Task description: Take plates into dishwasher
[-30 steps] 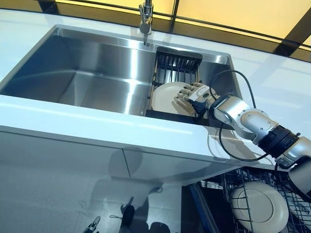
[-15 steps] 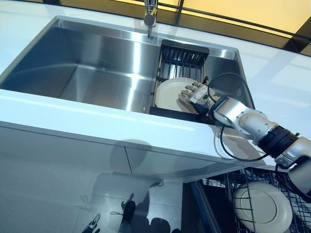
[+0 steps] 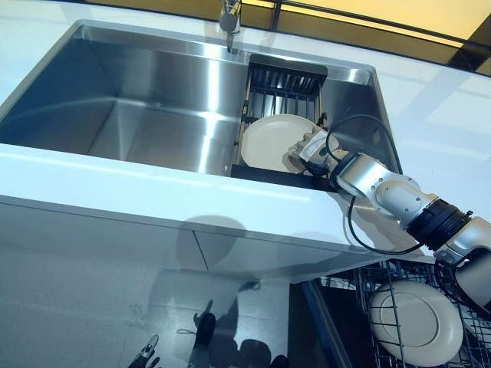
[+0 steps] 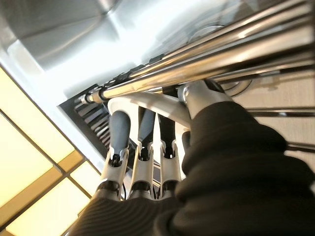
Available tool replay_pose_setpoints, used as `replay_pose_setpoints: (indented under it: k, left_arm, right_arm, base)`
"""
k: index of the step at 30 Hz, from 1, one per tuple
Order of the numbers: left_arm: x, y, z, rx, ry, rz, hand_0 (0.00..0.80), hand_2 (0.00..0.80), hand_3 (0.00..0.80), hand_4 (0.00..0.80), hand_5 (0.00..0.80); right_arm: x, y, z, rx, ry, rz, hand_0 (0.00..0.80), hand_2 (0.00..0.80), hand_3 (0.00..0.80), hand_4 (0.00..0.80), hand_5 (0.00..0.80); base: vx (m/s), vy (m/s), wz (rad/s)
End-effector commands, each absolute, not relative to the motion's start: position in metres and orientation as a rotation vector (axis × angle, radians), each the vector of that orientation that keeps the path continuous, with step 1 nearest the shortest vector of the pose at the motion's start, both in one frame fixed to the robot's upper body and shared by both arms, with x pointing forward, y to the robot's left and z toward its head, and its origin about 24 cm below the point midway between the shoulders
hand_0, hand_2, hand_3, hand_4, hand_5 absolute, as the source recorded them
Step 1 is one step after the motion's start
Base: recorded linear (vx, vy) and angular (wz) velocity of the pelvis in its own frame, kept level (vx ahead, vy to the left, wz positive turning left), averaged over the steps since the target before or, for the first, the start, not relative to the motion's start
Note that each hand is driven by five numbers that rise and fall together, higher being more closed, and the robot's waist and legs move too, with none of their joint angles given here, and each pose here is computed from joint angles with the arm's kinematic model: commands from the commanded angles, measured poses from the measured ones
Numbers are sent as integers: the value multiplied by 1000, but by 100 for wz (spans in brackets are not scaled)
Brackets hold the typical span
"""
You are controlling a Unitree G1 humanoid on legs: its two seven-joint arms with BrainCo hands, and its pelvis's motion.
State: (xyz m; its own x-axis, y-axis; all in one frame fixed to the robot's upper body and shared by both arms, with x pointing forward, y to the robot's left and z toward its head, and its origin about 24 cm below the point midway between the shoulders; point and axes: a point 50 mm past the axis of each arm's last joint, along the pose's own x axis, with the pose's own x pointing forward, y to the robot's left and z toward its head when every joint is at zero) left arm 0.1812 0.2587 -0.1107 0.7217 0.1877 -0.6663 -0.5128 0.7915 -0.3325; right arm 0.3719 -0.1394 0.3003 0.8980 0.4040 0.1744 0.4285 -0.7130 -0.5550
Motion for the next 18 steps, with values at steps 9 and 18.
replay_pose_setpoints:
  k: [9,18]
  left_arm:
    - [188,251,-108,-525,627,369,0,0,0,0,0]
    - [183,254,-110,-510,644,386,0,0,0,0,0]
  right_arm:
    - [372,-159,322,-2466,-596,-248,800,800,800,800,800]
    - [364,-169,340,-2471,-651,-341,800,800,800,800,800]
  base:
    - [0,0,0]
    - [0,0,0]
